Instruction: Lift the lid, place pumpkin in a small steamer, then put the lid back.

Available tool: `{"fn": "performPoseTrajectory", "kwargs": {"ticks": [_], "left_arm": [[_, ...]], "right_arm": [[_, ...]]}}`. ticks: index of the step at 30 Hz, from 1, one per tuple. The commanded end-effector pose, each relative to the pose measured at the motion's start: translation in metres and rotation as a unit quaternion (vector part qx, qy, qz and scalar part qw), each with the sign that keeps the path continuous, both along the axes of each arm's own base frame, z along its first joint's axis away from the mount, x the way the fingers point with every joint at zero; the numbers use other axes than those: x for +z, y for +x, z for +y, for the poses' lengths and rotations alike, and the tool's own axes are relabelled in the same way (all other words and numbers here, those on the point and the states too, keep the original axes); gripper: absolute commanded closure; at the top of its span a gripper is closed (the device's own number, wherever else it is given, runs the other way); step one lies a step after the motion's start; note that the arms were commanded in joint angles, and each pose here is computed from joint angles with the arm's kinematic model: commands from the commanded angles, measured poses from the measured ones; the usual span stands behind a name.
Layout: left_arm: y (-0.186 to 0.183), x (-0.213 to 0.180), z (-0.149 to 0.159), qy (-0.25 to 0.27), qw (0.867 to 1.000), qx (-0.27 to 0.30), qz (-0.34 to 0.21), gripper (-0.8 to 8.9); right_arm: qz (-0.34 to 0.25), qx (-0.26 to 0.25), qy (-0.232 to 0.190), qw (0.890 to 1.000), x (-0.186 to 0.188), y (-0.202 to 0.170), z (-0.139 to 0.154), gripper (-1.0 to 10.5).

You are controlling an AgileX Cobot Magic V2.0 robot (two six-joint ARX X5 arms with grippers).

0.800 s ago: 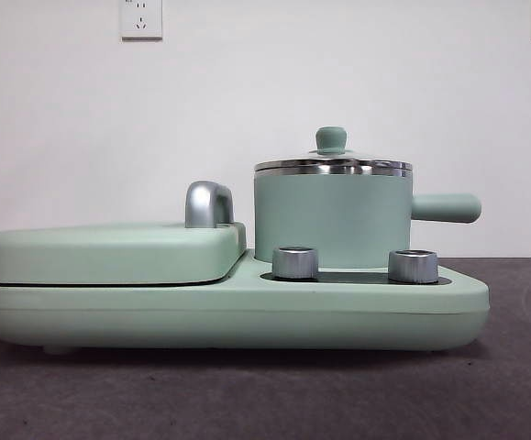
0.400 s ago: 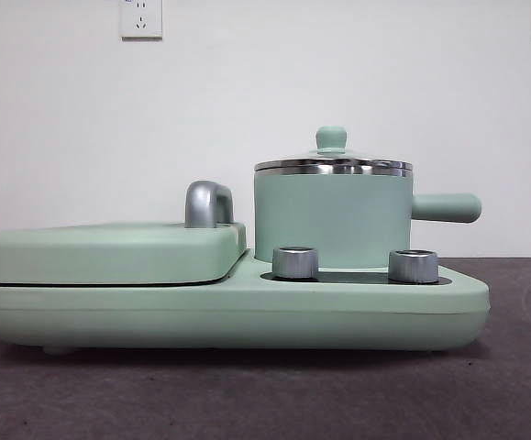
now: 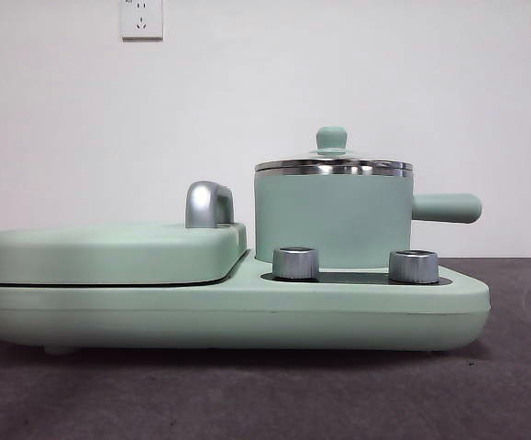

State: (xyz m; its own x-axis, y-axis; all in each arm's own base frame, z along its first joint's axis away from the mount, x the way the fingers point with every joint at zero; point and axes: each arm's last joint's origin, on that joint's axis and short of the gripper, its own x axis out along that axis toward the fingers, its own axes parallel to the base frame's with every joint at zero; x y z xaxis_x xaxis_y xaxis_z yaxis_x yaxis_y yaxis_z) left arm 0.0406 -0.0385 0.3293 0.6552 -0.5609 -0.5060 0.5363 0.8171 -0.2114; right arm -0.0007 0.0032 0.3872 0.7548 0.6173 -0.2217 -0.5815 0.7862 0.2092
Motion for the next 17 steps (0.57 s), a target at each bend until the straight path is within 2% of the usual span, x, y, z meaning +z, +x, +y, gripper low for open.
{"fn": "performPoseTrajectory", "kwargs": {"ticks": [1, 2, 3, 4, 5, 6, 17], "left_arm": [[-0.0091, 0.0044, 0.0091, -0.054, 0.998, 0.016, -0.006, 4.17], [-0.0117, 0.0048, 0.0118, -0.062, 0.998, 0.017, -0.01, 5.26], [-0.0142, 0.005, 0.0144, -0.068, 0.997, 0.017, -0.014, 7.12], [-0.0163, 0.005, 0.0165, -0.073, 0.997, 0.018, -0.017, 8.13], [-0.0173, 0.0051, 0.0177, -0.074, 0.997, 0.017, -0.021, 7.94], [-0.018, 0.0051, 0.0185, -0.075, 0.997, 0.018, -0.023, 8.08], [-0.0181, 0.0071, 0.0185, -0.085, 0.996, 0.017, -0.03, 8.07]], "right_arm": [[0.001, 0.004, 0.008, 1.0, 0.003, -0.0018, -0.0011, 4.9], [0.003, 0.004, 0.006, 1.0, 0.0025, -0.0018, -0.0011, 4.9], [0.006, 0.004, 0.004, 1.0, 0.0018, -0.002, -0.0012, 5.3], [0.012, 0.004, 0.0, 1.0, 0.0005, -0.0022, -0.0014, 7.0], [0.014, 0.005, -0.006, 1.0, -0.0006, -0.0025, -0.0016, 9.4], [0.014, 0.005, -0.015, 1.0, -0.0017, -0.0026, -0.0017, 9.1], [0.01, 0.004, -0.012, 1.0, -0.0009, -0.0025, -0.0017, 9.3]]}}
